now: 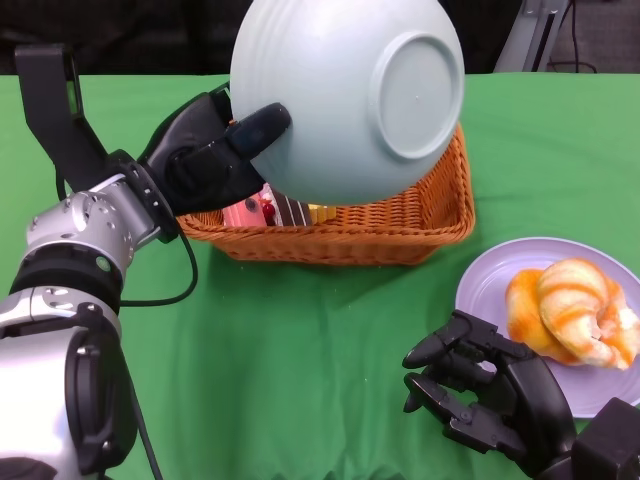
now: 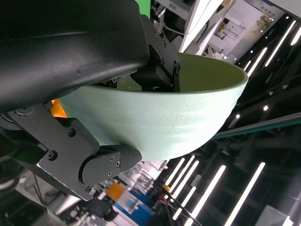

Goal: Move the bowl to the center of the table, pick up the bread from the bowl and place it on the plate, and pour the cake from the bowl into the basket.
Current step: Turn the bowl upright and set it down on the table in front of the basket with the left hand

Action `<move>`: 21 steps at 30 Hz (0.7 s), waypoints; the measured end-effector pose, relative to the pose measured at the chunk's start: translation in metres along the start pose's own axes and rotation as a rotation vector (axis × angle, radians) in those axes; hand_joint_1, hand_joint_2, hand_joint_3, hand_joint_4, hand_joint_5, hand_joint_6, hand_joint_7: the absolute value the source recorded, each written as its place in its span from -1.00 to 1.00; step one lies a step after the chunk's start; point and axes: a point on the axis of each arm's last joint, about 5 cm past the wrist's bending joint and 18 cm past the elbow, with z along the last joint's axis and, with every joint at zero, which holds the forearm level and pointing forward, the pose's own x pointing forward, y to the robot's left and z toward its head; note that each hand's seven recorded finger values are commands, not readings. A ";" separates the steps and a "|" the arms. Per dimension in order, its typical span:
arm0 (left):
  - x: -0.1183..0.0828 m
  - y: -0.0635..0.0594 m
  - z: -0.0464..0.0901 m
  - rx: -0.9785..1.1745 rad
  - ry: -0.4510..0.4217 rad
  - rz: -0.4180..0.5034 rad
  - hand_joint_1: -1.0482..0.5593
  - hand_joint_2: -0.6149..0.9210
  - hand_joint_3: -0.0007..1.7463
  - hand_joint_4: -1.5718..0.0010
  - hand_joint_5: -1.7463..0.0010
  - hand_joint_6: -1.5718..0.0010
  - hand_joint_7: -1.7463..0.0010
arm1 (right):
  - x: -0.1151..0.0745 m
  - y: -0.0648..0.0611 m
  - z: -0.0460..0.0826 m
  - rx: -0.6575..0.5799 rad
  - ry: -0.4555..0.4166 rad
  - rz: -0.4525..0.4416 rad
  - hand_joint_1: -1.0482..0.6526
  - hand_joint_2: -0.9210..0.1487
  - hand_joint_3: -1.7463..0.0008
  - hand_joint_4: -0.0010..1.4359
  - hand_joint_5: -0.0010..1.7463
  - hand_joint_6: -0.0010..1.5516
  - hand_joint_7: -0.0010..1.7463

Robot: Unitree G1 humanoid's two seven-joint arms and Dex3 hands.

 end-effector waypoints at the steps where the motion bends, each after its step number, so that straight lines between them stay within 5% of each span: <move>1: 0.001 -0.001 0.002 0.028 -0.002 -0.002 0.16 0.44 0.39 0.11 -1.00 -0.05 -0.69 | 0.000 0.000 0.000 0.000 0.000 -0.001 0.06 -0.85 0.58 -0.07 0.65 -0.15 0.35; 11: 0.005 -0.012 0.026 0.399 -0.070 -0.029 0.21 0.47 0.43 0.09 -1.00 0.04 -0.77 | 0.000 0.000 0.000 0.000 0.000 0.001 0.08 -0.85 0.56 -0.05 0.64 -0.15 0.36; 21: -0.008 -0.024 0.017 0.956 -0.158 -0.018 0.27 0.61 0.25 0.04 -0.98 0.00 -0.68 | 0.002 -0.003 0.001 -0.014 -0.010 0.006 0.09 -0.81 0.50 -0.05 0.65 -0.15 0.37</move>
